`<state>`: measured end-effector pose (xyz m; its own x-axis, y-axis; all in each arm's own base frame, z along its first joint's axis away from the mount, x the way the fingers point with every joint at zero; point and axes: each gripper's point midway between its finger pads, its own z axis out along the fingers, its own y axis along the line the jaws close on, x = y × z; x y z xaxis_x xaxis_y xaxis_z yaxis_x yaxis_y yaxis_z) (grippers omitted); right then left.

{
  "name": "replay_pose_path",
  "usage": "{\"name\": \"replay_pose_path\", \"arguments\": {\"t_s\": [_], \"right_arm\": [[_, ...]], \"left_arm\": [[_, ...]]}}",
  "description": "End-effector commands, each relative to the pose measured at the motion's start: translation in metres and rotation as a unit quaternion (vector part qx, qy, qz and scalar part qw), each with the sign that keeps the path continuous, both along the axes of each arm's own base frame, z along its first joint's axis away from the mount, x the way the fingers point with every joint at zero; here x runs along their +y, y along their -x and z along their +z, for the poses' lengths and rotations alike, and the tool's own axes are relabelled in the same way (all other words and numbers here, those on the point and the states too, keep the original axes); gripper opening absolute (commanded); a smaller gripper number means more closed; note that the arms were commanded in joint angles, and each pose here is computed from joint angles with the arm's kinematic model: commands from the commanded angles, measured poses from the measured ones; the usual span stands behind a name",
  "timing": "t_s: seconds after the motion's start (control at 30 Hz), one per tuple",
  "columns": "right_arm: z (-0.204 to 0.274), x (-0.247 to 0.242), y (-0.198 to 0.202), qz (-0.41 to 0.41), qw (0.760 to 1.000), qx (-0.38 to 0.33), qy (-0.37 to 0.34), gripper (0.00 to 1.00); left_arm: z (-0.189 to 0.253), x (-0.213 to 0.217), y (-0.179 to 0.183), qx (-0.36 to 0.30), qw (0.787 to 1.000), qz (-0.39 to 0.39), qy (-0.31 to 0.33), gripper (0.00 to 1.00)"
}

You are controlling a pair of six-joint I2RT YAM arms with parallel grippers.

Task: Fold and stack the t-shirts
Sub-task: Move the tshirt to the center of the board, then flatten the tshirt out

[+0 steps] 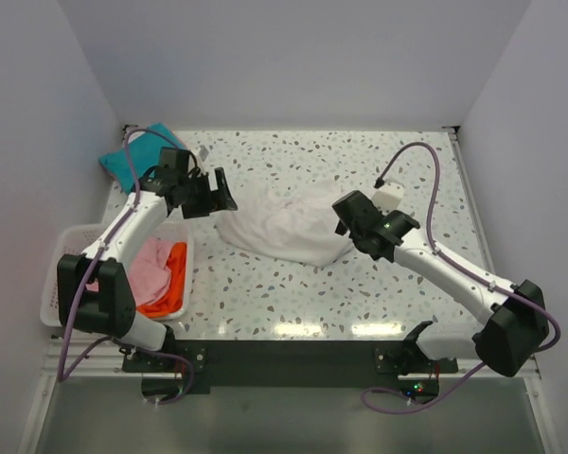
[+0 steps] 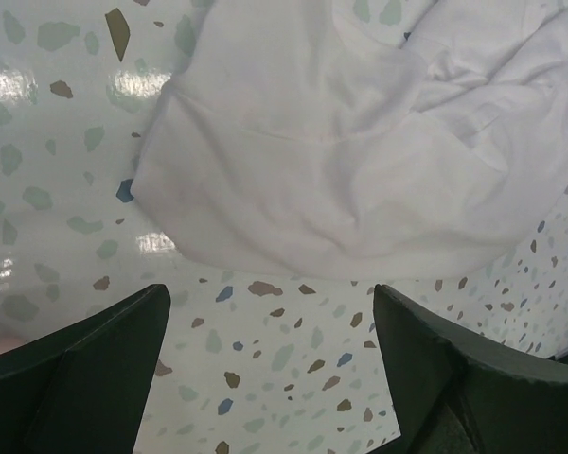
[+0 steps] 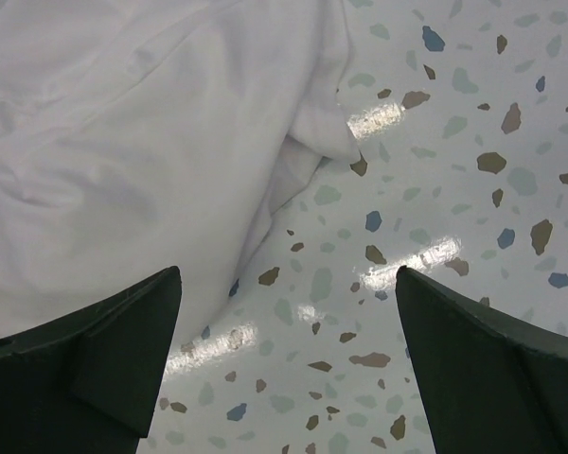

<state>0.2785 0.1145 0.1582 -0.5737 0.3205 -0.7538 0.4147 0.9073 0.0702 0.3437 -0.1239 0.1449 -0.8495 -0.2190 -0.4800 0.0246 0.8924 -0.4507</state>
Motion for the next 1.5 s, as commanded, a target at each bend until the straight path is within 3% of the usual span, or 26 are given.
{"name": "replay_pose_path", "arguments": {"t_s": [0.0, 0.23, 0.8, 1.47], "right_arm": [[-0.008, 0.004, -0.010, -0.018, 0.999, 0.004, -0.039, 0.99], [-0.032, -0.016, -0.032, -0.048, 0.994, 0.008, -0.100, 0.96], [-0.045, -0.032, -0.124, -0.022, 0.995, 0.037, -0.092, 0.83], [-0.063, -0.034, -0.147, -0.012, 0.992, 0.069, -0.104, 0.80]], "left_arm": [[0.012, 0.003, -0.036, -0.057, 0.998, -0.004, -0.021, 0.93], [-0.018, 0.008, -0.062, -0.039, 0.998, -0.001, -0.051, 0.85], [-0.051, -0.015, -0.129, -0.027, 0.999, -0.009, -0.017, 0.80], [-0.074, -0.073, -0.183, -0.054, 0.997, -0.047, 0.014, 0.75]]}}
